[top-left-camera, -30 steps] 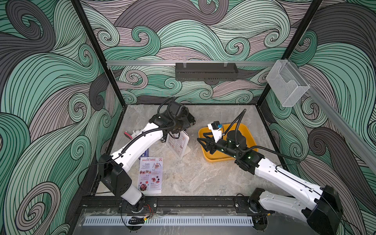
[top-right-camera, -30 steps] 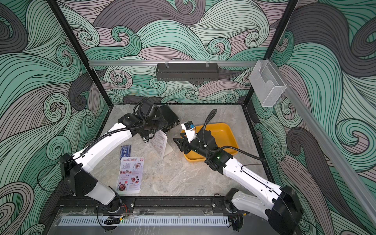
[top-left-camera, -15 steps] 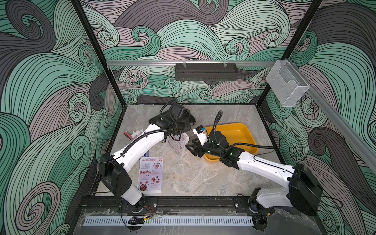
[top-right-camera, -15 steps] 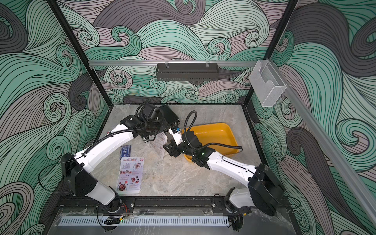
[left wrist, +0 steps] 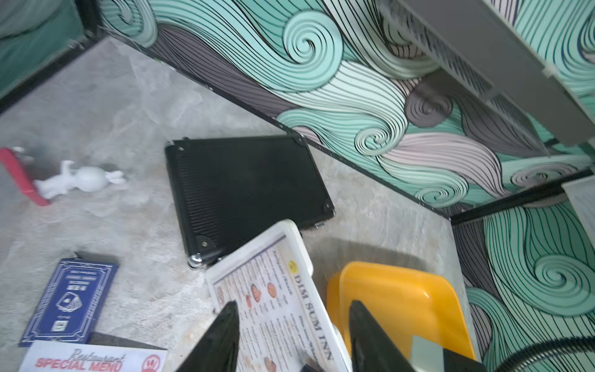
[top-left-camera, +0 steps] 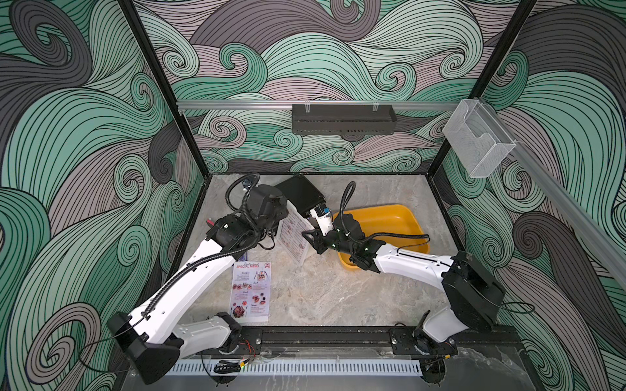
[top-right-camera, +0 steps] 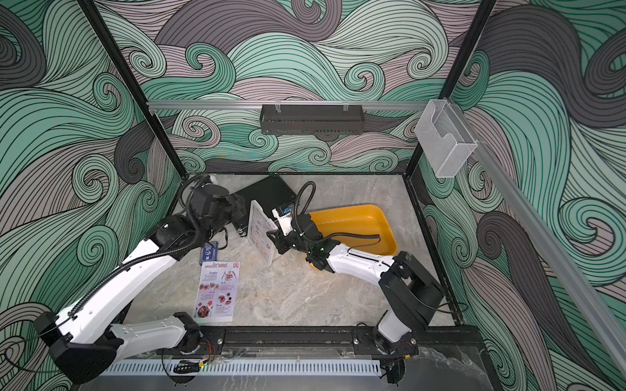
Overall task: Replace the menus in the menu holders
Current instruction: Adjust the menu holder at the center of the board, then reset both arms
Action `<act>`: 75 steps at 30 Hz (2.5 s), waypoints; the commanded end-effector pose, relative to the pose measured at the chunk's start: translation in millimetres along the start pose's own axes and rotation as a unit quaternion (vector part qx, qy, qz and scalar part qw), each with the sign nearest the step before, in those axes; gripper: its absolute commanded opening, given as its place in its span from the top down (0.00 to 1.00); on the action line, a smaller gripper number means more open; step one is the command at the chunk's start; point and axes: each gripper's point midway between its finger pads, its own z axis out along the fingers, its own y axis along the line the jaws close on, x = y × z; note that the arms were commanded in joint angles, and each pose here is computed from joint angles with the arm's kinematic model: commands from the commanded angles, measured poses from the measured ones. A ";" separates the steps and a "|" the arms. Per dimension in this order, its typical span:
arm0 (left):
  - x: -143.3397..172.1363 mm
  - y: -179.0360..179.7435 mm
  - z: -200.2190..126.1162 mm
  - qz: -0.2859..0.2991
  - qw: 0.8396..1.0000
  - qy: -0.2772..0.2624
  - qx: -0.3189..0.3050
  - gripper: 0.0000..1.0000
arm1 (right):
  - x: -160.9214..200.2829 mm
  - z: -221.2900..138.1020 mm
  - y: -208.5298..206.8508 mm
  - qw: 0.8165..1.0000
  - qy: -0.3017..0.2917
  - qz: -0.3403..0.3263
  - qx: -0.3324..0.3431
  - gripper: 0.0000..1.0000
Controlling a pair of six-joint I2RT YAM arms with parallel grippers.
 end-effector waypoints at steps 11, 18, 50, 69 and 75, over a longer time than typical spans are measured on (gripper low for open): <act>36.1 132.2 -4.5 -0.011 0.988 -0.062 -0.144 0.43 | 6.8 -58.1 42.7 0.944 0.110 -0.133 -0.280 0.94; 57.3 154.3 0.5 0.007 0.988 -0.066 -0.138 0.43 | 12.6 -58.5 37.9 0.930 0.130 -0.130 -0.317 0.93; 16.9 209.5 124.5 0.192 0.958 -0.080 -0.196 0.06 | 54.1 -210.5 -301.3 0.872 -0.018 -0.004 0.489 0.01; 52.7 231.7 180.2 0.214 0.965 -0.080 -0.126 0.03 | 77.5 -217.6 -323.9 0.875 -0.078 0.017 0.478 0.01; 53.3 233.0 179.9 0.208 0.967 -0.074 -0.127 0.01 | 78.8 -215.2 -324.9 0.878 -0.072 0.020 0.473 0.01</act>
